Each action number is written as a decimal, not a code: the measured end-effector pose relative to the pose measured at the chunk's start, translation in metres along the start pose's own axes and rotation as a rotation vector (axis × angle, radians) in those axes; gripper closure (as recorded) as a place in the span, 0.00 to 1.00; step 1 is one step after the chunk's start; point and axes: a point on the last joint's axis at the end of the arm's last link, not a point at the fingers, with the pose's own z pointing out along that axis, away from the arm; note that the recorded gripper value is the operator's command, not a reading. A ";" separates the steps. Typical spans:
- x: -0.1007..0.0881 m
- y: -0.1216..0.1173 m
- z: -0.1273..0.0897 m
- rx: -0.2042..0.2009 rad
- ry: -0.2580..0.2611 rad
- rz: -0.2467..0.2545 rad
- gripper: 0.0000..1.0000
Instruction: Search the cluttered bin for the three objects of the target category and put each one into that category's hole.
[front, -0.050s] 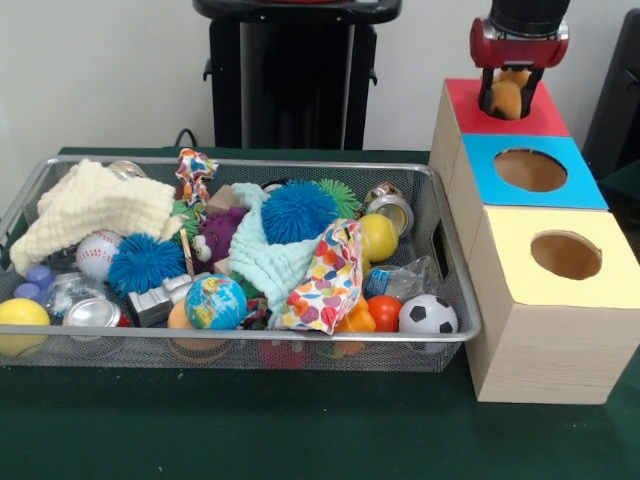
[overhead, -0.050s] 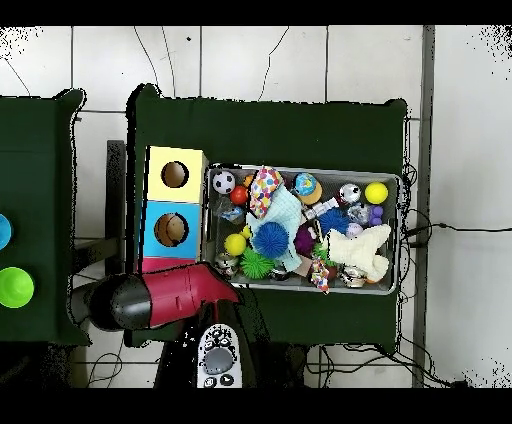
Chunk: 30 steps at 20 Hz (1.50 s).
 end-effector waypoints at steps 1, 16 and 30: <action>0.000 0.000 0.000 0.001 -0.001 0.001 0.00; -0.002 -0.001 0.004 0.002 0.020 0.026 0.00; -0.017 -0.001 -0.009 -0.022 -0.010 0.067 1.00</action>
